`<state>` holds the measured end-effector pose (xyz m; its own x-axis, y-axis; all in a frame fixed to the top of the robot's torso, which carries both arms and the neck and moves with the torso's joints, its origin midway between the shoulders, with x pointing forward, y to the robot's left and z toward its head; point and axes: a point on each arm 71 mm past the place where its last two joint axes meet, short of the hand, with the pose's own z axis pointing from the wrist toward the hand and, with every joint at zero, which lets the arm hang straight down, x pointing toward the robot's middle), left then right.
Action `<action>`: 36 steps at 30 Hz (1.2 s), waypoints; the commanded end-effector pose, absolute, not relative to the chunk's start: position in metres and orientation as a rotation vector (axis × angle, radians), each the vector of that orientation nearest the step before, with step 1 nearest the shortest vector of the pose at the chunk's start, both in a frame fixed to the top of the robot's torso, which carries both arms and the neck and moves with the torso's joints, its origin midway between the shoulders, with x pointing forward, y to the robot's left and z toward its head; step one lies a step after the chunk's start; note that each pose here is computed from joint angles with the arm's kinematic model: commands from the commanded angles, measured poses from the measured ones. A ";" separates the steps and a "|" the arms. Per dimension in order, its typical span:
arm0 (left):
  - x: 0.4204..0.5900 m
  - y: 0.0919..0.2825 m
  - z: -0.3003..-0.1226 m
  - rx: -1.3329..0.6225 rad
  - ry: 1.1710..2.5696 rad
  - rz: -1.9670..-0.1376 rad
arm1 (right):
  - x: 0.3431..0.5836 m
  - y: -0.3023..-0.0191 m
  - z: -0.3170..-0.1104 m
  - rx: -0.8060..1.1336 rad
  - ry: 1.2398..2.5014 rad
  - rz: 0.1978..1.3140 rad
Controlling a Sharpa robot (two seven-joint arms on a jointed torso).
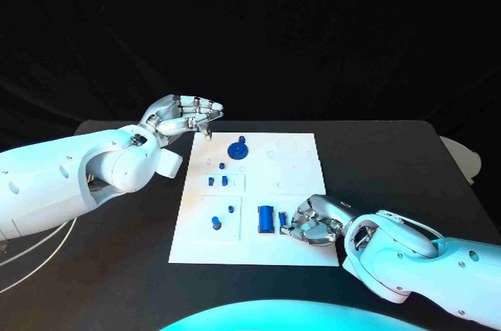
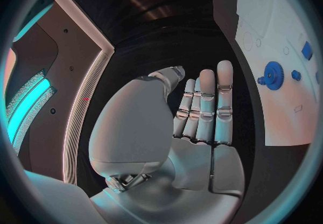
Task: Assemble the parts on the task board
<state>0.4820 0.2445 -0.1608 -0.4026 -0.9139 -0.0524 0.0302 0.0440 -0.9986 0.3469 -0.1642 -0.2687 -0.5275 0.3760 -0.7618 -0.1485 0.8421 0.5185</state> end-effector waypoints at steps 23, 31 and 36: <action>0.482 0.242 -0.160 -0.927 1.516 -1.497 | 0.353 -0.161 -0.274 0.125 2.028 0.646; 0.482 0.242 -0.160 -0.927 1.516 -1.497 | 0.355 -0.157 -0.276 0.104 2.035 0.647; 0.482 0.243 -0.160 -0.927 1.516 -1.497 | 0.355 -0.158 -0.276 0.106 2.028 0.647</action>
<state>0.4820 0.2446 -0.1610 -0.4025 -0.9139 -0.0525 0.0294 0.0444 -0.9986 0.3563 -0.1585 -0.2748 -0.5229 0.3522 -0.7762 -0.1646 0.8518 0.4974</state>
